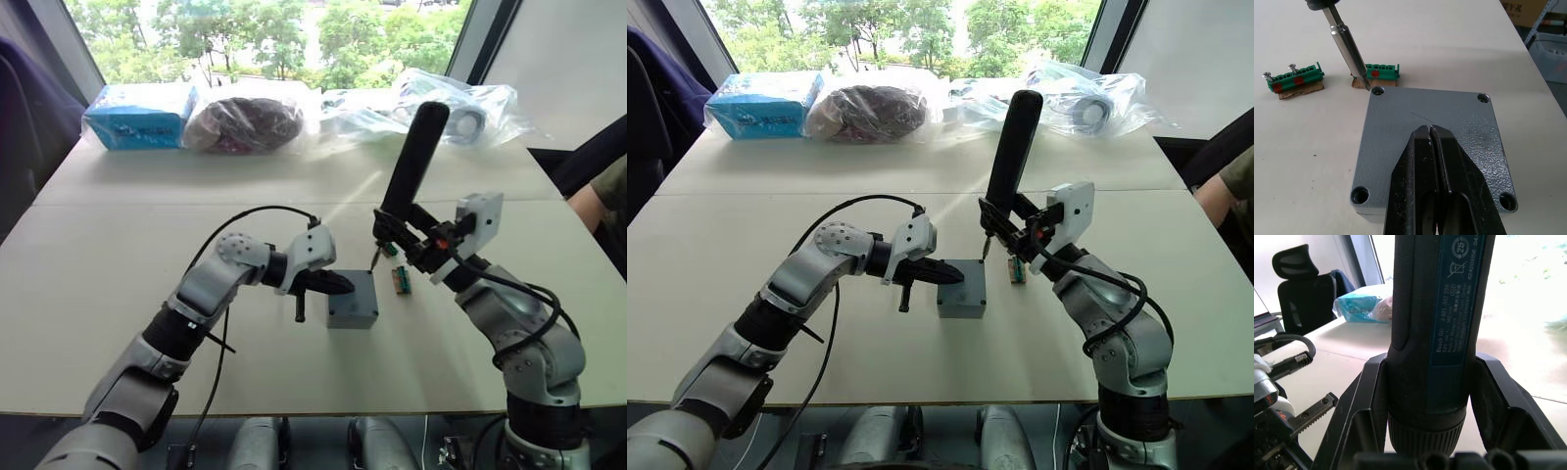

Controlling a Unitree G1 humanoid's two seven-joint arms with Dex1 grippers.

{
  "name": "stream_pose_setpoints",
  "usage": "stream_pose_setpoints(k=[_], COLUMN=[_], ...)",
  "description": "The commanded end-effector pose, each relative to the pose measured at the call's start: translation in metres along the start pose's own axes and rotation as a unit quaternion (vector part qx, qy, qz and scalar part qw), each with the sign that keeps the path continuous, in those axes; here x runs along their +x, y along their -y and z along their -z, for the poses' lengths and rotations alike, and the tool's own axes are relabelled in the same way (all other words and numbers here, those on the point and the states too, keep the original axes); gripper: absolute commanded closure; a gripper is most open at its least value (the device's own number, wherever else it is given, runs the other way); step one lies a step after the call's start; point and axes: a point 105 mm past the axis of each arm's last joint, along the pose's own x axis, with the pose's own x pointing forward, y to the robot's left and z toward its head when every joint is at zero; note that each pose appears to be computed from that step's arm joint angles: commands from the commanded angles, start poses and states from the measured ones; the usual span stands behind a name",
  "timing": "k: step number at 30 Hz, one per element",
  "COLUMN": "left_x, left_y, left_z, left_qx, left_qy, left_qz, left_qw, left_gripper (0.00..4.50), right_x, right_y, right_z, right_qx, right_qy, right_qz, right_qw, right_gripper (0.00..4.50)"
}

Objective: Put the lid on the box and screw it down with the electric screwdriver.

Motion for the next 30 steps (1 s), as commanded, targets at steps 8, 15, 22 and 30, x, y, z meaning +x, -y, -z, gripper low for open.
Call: stream_pose_setpoints(k=[8,15,22,30], left_x=[0.002,0.001,0.003,0.004], left_y=[0.001,0.001,0.0,0.001], left_z=[0.006,0.006,0.006,0.006], left_qx=[-0.002,-0.002,-0.001,0.0], left_qy=[-0.011,-0.012,-0.012,-0.011], left_qz=[0.003,0.002,0.003,0.005], left_qw=[1.0,1.0,1.0,1.0], left_gripper=[4.5,4.5,4.5,4.5], right_x=[0.001,-0.003,-0.005,-0.005], right_y=[-0.013,-0.011,-0.008,-0.007], right_z=[-0.019,-0.013,-0.017,-0.031], right_qx=[-0.024,-0.028,-0.03,-0.014], right_qy=[0.036,0.025,0.032,0.058], right_qz=[-0.027,-0.02,-0.012,-0.01], right_qw=[0.999,0.999,0.999,0.998], right_gripper=[2.68,2.68,2.68,2.68])
